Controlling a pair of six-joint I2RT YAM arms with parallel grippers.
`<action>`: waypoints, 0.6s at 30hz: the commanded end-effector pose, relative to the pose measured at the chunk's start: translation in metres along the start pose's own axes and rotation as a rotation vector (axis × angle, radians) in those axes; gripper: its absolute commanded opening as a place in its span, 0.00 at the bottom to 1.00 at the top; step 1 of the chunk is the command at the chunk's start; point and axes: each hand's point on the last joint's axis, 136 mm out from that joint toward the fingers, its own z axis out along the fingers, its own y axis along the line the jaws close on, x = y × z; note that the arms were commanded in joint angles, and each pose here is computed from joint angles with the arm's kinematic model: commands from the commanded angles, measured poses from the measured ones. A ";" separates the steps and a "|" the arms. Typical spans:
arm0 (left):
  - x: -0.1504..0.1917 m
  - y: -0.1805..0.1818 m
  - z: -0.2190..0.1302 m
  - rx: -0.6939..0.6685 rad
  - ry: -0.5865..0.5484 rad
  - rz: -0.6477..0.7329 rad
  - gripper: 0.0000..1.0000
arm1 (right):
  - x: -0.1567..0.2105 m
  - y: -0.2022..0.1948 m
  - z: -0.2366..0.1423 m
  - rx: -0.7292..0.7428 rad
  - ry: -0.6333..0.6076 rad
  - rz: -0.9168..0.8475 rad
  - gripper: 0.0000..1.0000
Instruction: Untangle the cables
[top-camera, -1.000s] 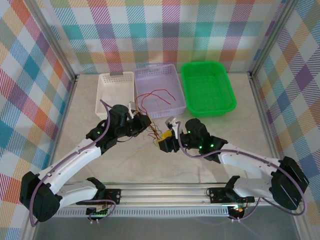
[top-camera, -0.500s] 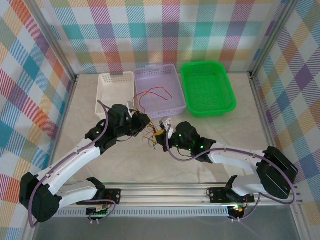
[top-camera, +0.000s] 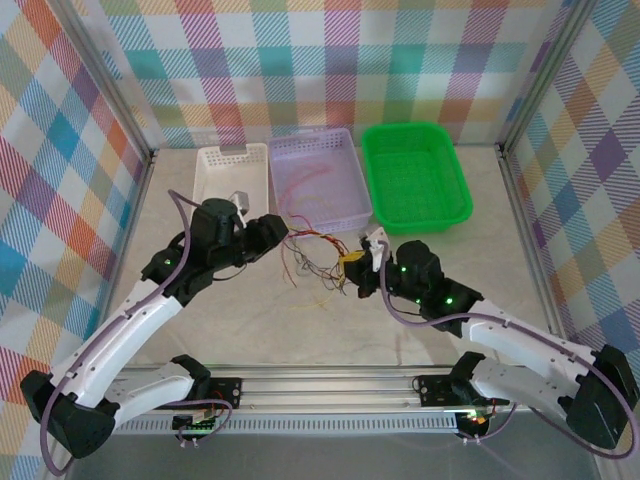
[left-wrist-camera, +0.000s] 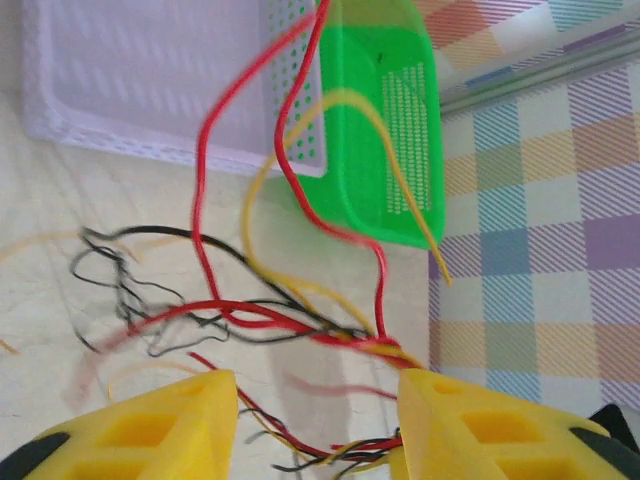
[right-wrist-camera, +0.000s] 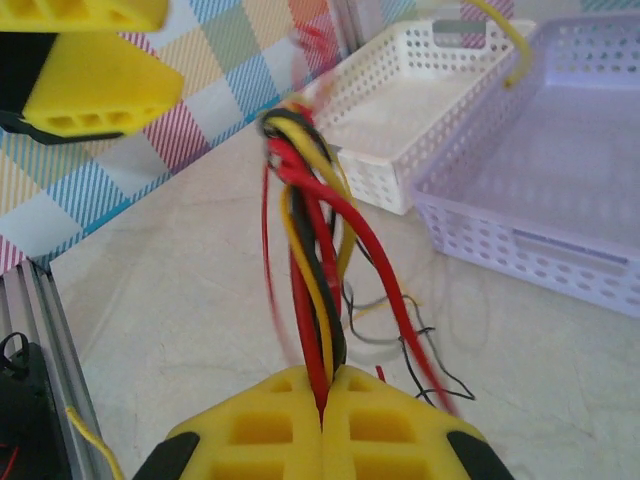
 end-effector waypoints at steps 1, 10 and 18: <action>-0.007 0.007 -0.012 -0.043 -0.014 0.047 0.52 | 0.008 0.017 -0.010 -0.097 0.069 0.039 0.00; 0.024 0.011 0.004 0.076 0.108 0.025 0.59 | -0.014 0.034 -0.036 -0.248 0.016 0.090 0.00; 0.048 0.029 0.023 0.103 0.187 0.083 0.59 | -0.022 0.046 -0.046 -0.352 0.030 0.122 0.00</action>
